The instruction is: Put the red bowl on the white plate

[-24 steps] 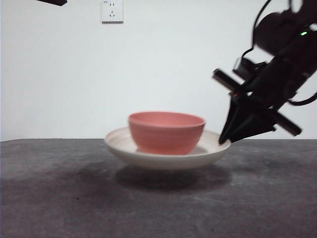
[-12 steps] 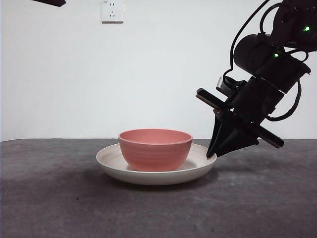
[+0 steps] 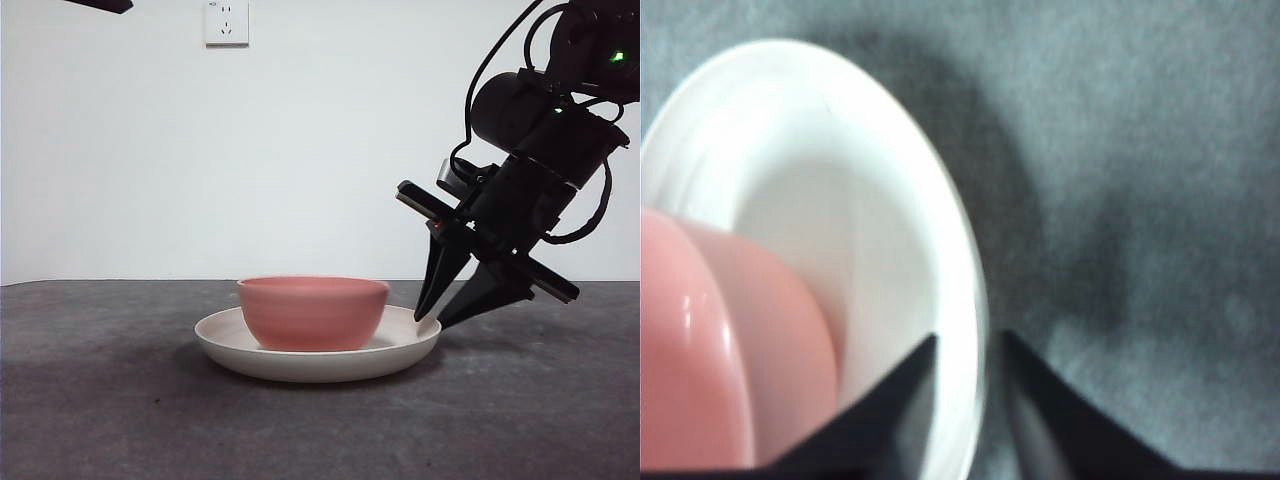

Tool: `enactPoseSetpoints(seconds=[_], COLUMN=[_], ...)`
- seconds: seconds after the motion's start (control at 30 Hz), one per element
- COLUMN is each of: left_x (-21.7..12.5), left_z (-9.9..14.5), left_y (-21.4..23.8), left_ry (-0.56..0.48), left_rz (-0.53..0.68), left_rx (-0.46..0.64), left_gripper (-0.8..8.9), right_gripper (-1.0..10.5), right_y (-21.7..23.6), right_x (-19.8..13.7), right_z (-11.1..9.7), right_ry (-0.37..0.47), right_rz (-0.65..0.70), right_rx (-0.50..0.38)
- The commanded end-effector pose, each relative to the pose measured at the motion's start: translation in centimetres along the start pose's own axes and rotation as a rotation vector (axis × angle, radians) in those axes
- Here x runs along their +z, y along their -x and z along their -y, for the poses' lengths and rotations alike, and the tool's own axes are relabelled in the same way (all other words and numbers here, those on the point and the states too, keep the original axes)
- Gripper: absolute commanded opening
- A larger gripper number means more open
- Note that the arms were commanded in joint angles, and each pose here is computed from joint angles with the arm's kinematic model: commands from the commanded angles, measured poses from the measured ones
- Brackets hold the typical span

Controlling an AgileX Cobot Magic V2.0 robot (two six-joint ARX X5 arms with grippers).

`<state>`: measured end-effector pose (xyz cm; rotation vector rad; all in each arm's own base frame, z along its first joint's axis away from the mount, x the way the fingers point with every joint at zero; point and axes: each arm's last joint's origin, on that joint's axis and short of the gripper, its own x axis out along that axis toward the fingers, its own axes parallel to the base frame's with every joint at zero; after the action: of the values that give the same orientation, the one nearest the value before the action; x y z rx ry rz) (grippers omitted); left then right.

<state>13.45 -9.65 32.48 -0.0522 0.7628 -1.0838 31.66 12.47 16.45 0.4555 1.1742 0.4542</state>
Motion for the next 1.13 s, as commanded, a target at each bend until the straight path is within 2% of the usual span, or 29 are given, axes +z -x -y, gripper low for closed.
enactPoseSetpoints(seconds=[0.03,0.17,0.33,0.5,0.63,0.87,1.0,1.13], left_x=[0.3,0.3,0.3,0.3,0.3,0.3,0.3,0.3], left_z=[0.1,0.1,0.1,0.1,0.1,0.1,0.1,0.1], left_y=[0.0,0.0,0.0,0.0,0.0,0.0,0.0,0.0], left_ry=[-0.006,-0.006,-0.006,-0.006,-0.006,-0.006,-0.006,-0.006], left_rz=[0.008,0.008,0.008,0.008,0.007,0.007,0.007,0.007], left_rx=[-0.010,-0.010,-0.010,-0.010,-0.010,-0.010,-0.010,-0.010], left_gripper=[2.49,2.49,2.49,2.49,2.49,2.49,2.49,2.49], right_gripper=[1.7,2.1,2.1,2.1,2.1,2.1,2.1,2.1], right_y=[-0.4,0.5,3.7,8.4,12.4,17.7,19.4,19.9], right_x=[0.4,0.5,0.5,-0.4,-2.5,-7.1,-9.6,-11.4], right_z=[-0.3,-0.7,-2.1,-4.0,-5.7,-7.4,-7.6,-7.2], right_ry=[0.013,0.024,0.085,0.192,0.312,0.470,0.540,0.576], right_rz=[0.000,0.029,0.110,0.175,0.196,0.146,0.091,0.049], right_rx=[0.005,0.000,-0.031,-0.024,-0.007,0.078,0.082,0.086])
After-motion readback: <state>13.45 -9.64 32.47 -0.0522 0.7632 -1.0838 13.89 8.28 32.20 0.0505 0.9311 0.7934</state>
